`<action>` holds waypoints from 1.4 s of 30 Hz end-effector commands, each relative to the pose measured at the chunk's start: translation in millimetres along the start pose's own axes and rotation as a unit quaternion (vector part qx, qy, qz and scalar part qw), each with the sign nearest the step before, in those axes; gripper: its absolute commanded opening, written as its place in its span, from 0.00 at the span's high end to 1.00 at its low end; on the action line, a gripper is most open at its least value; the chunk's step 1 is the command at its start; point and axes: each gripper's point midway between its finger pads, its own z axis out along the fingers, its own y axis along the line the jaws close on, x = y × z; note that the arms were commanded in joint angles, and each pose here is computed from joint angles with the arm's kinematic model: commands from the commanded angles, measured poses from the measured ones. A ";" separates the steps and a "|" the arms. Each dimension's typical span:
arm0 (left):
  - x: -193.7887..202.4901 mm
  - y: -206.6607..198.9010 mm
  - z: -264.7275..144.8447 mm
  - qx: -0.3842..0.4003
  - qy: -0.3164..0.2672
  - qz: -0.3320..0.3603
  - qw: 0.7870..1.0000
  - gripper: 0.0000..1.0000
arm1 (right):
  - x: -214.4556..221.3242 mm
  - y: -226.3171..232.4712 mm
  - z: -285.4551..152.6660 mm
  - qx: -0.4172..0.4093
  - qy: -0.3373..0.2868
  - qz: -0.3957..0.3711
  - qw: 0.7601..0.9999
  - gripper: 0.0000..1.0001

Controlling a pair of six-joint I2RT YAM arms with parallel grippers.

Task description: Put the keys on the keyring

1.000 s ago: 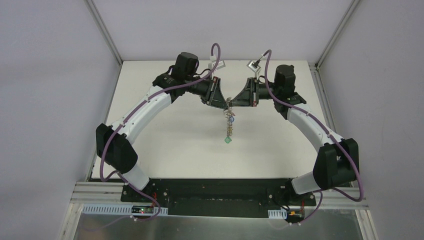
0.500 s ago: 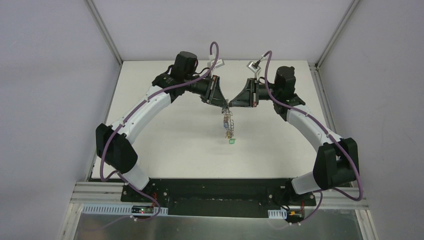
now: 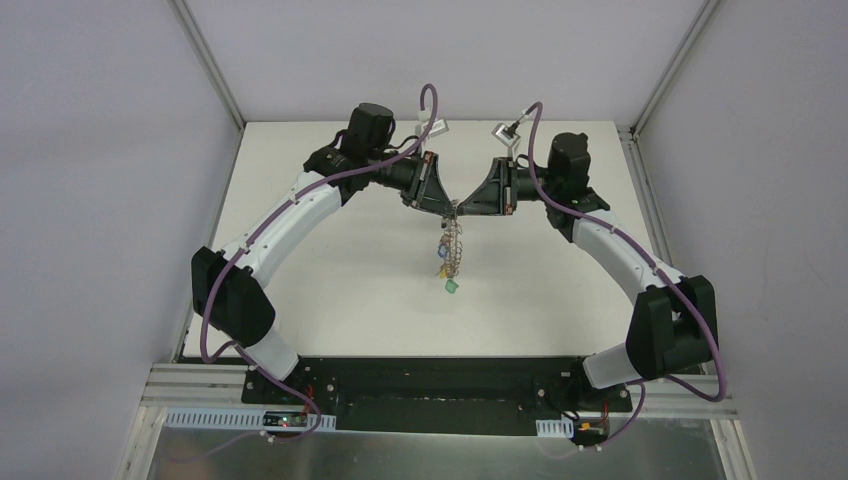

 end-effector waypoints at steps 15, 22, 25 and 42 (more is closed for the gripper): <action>22.6 20.3 -63.4 -0.191 0.025 0.183 0.964 1.00 | -20.6 -30.8 -27.6 0.172 0.010 -0.125 0.977 0.45; 32.7 20.1 -99.6 -0.269 0.029 0.215 0.938 1.00 | -29.9 -84.2 -1.2 0.276 0.042 -0.171 0.945 0.44; 37.7 19.1 -110.9 -0.290 0.032 0.219 0.931 1.00 | -35.7 -116.9 18.9 0.325 0.063 -0.187 0.925 0.44; 83.7 13.4 -162.8 -0.350 0.084 0.229 0.904 1.00 | -34.8 -310.4 89.3 0.465 0.148 -0.183 0.853 0.48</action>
